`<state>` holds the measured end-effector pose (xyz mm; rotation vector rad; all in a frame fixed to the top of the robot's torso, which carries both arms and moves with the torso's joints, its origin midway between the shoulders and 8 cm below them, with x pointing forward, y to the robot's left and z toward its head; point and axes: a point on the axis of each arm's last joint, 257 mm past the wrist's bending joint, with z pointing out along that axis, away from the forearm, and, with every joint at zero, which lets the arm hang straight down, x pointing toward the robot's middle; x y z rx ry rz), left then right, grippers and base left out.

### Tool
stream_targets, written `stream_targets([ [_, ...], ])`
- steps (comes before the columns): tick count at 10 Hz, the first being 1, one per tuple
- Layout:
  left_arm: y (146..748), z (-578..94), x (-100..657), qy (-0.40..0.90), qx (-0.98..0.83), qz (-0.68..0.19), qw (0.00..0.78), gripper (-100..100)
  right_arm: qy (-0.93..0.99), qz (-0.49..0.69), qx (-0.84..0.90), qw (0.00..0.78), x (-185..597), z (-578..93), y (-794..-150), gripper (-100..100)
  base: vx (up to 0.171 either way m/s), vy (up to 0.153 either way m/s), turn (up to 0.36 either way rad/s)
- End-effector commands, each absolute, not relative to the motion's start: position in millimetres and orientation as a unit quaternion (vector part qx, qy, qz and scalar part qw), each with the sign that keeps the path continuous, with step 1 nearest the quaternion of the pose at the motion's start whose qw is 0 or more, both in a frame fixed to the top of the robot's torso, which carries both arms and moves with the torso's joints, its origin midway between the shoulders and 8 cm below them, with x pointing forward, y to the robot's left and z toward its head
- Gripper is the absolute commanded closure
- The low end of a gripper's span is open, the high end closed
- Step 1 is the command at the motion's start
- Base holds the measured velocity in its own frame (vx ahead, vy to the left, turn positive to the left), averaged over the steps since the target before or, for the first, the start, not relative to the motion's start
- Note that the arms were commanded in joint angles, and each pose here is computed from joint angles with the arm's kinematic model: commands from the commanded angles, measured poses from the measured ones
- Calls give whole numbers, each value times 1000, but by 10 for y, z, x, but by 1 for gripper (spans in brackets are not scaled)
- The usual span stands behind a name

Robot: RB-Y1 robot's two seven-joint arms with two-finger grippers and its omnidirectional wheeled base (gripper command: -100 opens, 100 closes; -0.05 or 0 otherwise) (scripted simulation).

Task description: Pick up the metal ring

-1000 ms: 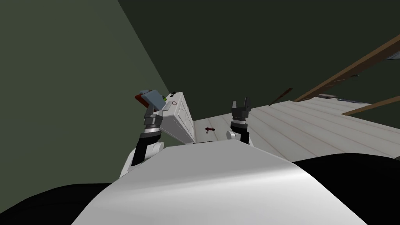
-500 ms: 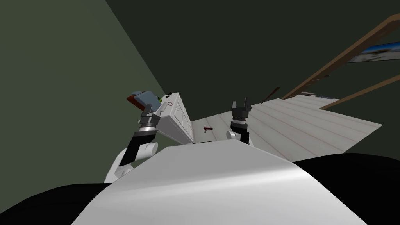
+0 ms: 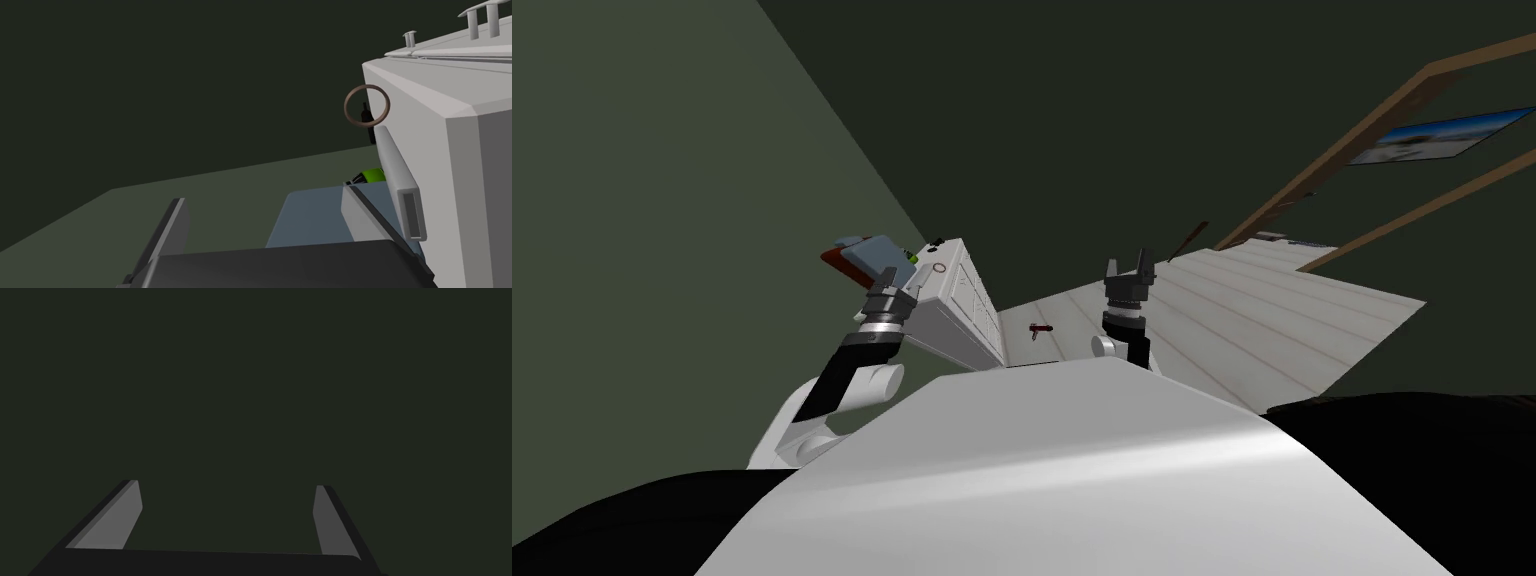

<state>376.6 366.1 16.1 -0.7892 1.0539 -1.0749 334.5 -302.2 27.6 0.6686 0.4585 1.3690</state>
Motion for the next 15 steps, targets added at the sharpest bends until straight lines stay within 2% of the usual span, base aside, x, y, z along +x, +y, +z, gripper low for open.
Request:
stream_targets([
  [1,3733,123,3796,473,-363,-467,653,-100,206,615,300,700,3345,276,-3022,0,-18,-22,-109],
  [15,4276,51,3927,528,-445,-389,610,-100,206,614,300,700,3345,276,-3023,0,-8,-16,-84],
])
